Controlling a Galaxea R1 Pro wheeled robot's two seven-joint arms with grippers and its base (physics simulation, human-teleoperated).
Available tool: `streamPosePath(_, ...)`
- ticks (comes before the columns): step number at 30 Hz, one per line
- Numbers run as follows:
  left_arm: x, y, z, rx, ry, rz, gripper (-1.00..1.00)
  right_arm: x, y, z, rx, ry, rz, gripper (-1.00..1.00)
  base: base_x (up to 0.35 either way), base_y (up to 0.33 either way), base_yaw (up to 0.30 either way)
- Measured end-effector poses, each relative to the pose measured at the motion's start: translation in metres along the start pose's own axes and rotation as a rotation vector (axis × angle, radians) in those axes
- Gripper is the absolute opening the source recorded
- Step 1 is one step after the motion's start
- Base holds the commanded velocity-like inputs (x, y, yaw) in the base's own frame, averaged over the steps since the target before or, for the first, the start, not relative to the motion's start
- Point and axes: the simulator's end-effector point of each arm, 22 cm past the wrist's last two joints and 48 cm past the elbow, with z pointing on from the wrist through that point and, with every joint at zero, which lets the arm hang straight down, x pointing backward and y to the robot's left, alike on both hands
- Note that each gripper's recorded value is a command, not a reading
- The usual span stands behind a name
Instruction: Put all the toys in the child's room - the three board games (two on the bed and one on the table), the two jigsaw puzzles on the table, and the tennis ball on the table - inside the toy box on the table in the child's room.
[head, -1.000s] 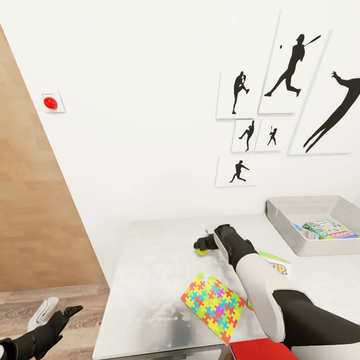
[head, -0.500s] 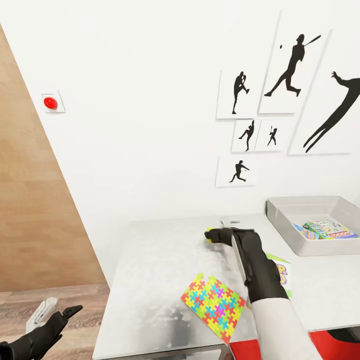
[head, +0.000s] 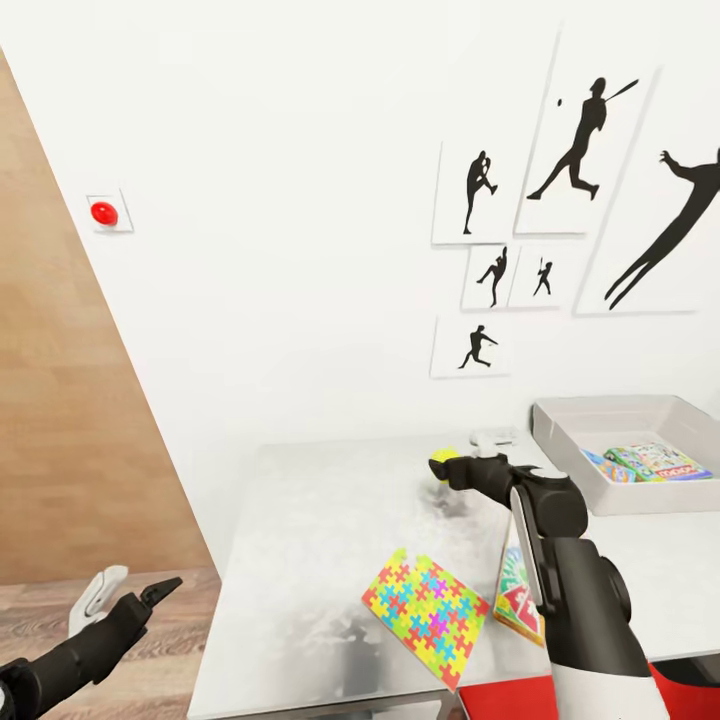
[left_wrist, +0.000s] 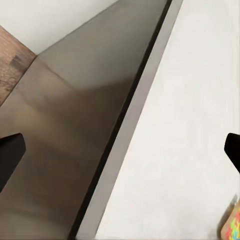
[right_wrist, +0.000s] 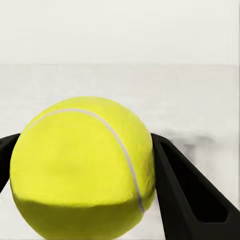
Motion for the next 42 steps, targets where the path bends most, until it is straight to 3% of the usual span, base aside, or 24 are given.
streamPosePath(4,0.0,-0.003,-0.003,-0.002,0.0,-0.004,1.0,-0.024,0.008,-0.004,-0.033,-0.112,-0.05,-1.0,0.0,0.0,0.0)
streamPosePath(10,-0.014,-0.009,-0.013,0.008,-0.019,-0.005,1.0,-0.029,0.014,-0.01,-0.062,-0.105,-0.048,-1.0,0.0,0.0,0.0)
streamPosePath(13,-0.033,-0.03,-0.013,0.041,-0.036,0.002,1.0,-0.033,0.009,-0.014,-0.061,-0.105,-0.054,-1.0,0.0,0.0,0.0)
streamPosePath(20,-0.008,-0.084,0.004,0.117,0.04,0.048,1.0,-0.046,-0.012,-0.022,-0.027,-0.107,-0.082,-1.0,0.0,0.0,0.0)
streamPosePath(27,0.036,-0.121,0.016,0.172,0.112,0.035,1.0,-0.056,-0.029,-0.031,-0.001,-0.115,-0.065,-1.0,0.0,0.0,-0.115)
streamPosePath(28,0.052,-0.129,0.02,0.183,0.14,0.036,1.0,-0.057,-0.04,-0.035,-0.001,-0.117,-0.057,-1.0,0.0,0.0,-0.248)
streamPosePath(36,0.082,-0.149,0.019,0.204,0.202,0.058,1.0,-0.074,-0.052,-0.063,-0.155,-0.15,-0.018,-1.0,0.0,0.0,-0.155)
streamPosePath(42,0.085,-0.154,0.015,0.206,0.208,0.059,1.0,-0.079,-0.051,-0.07,-0.175,-0.156,-0.016,-1.0,0.0,0.0,-0.018)
